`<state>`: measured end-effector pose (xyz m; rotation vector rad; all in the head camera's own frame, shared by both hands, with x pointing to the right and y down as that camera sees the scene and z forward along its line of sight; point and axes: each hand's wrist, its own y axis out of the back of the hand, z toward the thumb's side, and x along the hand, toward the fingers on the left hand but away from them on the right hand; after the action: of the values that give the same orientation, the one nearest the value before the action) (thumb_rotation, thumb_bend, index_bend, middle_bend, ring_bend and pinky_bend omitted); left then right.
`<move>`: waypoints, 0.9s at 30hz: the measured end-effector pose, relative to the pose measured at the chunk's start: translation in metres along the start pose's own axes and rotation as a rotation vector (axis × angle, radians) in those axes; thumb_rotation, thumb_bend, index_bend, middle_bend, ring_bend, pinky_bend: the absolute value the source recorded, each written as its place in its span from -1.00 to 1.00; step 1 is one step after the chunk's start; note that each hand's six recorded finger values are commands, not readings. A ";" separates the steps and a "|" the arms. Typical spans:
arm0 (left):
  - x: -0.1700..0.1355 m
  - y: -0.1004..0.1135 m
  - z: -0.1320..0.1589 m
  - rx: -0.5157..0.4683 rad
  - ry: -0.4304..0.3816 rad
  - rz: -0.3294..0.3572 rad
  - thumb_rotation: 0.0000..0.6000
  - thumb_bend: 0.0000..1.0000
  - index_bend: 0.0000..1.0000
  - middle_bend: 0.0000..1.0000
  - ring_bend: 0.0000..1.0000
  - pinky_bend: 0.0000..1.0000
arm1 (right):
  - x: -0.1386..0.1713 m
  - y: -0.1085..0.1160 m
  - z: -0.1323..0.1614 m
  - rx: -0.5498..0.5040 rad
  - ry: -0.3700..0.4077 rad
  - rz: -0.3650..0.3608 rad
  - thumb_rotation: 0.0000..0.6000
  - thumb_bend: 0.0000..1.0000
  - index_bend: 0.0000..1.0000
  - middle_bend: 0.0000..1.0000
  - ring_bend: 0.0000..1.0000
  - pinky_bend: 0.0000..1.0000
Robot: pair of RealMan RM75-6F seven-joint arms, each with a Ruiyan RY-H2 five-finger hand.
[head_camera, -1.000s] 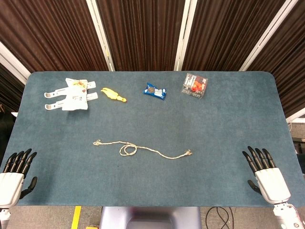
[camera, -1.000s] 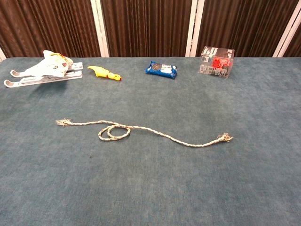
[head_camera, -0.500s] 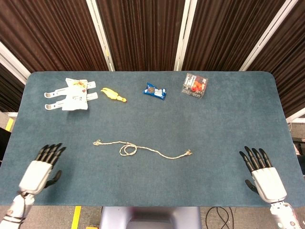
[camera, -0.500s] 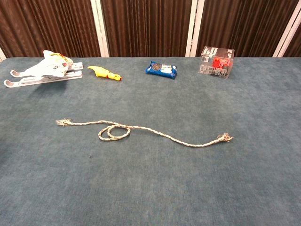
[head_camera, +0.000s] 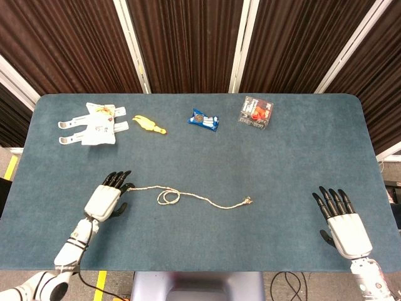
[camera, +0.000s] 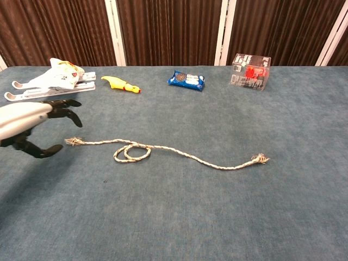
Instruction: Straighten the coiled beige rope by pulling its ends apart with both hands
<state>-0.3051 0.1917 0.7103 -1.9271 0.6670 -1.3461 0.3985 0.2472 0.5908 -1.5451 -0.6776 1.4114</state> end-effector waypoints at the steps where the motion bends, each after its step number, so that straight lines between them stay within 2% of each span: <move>1: 0.005 -0.003 0.001 0.005 0.004 -0.003 1.00 -0.14 -0.40 -1.00 -1.00 -0.82 | -0.001 -0.001 0.001 0.001 0.002 0.004 1.00 -0.44 -1.00 -1.00 -1.00 -1.00; 16: 0.039 -0.026 -0.013 0.077 0.085 -0.006 1.00 -0.14 -0.18 -0.93 -1.00 -0.79 | -0.007 -0.013 0.004 0.017 -0.012 0.039 1.00 -0.44 -1.00 -1.00 -1.00 -1.00; 27: 0.049 -0.033 -0.010 0.081 0.091 -0.008 1.00 -0.15 0.03 -0.84 -1.00 -0.76 | -0.010 -0.014 0.004 0.020 -0.014 0.047 1.00 -0.44 -1.00 -1.00 -1.00 -1.00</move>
<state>-0.2975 0.1741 0.7675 -1.8149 0.6388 -1.4514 0.3955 0.2461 0.6083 -1.5459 -0.6371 1.4614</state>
